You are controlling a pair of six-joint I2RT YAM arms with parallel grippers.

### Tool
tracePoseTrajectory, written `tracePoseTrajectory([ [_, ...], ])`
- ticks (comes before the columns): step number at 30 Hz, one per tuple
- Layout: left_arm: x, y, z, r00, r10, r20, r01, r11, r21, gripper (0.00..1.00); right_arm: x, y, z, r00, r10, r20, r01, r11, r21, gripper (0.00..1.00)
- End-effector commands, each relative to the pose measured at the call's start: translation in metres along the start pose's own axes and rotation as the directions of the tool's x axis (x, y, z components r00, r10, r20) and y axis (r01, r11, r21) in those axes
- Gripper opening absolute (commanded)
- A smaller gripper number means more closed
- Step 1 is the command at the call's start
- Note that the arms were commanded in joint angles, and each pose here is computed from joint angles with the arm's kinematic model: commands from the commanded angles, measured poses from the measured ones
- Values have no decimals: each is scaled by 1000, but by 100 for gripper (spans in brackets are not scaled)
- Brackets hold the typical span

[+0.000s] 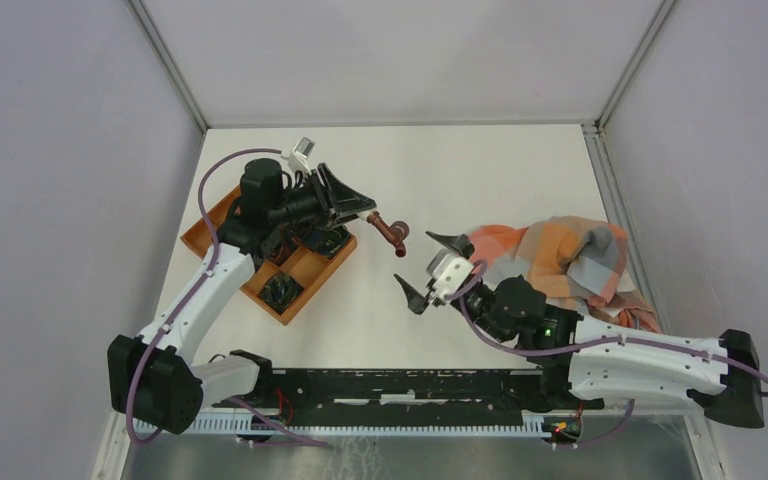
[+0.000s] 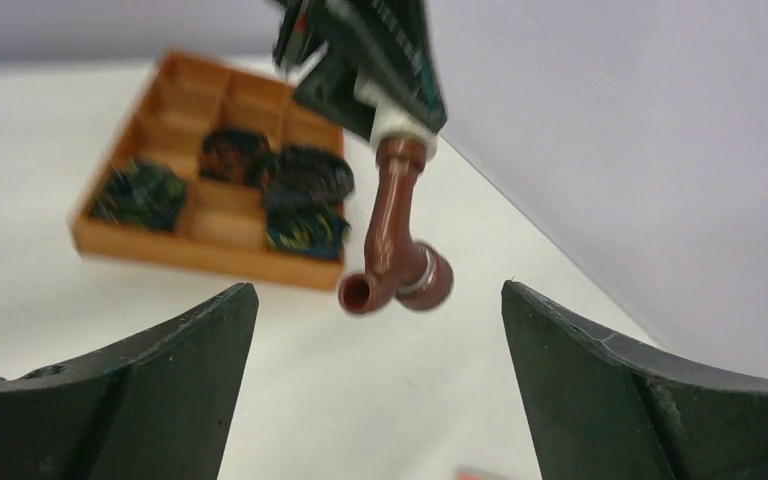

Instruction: Install the water faucets

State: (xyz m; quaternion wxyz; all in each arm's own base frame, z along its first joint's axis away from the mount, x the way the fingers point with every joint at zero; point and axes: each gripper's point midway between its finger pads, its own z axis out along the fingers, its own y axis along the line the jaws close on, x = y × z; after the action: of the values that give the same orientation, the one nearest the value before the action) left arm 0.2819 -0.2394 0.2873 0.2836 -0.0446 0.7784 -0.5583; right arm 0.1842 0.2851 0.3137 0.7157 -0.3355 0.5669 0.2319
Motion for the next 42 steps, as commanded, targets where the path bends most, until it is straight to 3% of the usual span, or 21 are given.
tracePoseTrajectory([
  [1,-14,-29,-7,999,17,36,-18,999,47,2,40,-10,-9,858,-491,-152,490,871,-40,98],
  [6,-12,-30,-8,999,23,33,-24,998,52,2,45,3,3,856,-502,-123,498,865,-64,98],
  [18,-9,-33,-11,999,35,26,-36,997,66,2,45,4,49,954,-287,-91,294,952,82,94],
  [21,-8,-32,-12,999,41,28,-43,997,67,2,43,5,58,968,-242,-70,248,965,87,83],
  [25,-5,-29,-11,999,39,21,-41,997,68,2,39,1,64,984,-174,-35,177,979,105,59],
  [28,-3,-27,-11,999,42,16,-43,997,68,2,36,2,66,992,-124,-1,124,988,97,47],
  [31,-1,-26,-11,999,49,7,-49,996,75,2,33,7,67,997,-70,24,69,996,64,33],
  [33,1,-28,-11,998,62,-1,-62,994,93,2,30,12,67,999,-2,34,1,999,32,17],
  [36,5,-34,-13,994,106,-10,-103,984,148,2,23,22,67,994,96,46,-94,995,-32,6],
  [40,12,-37,-16,985,173,-14,-167,965,203,2,8,27,61,937,341,76,-331,935,-126,0],
  [42,16,-40,-18,977,213,-19,-202,949,240,2,-5,27,53,847,523,93,-493,839,-229,0],
])
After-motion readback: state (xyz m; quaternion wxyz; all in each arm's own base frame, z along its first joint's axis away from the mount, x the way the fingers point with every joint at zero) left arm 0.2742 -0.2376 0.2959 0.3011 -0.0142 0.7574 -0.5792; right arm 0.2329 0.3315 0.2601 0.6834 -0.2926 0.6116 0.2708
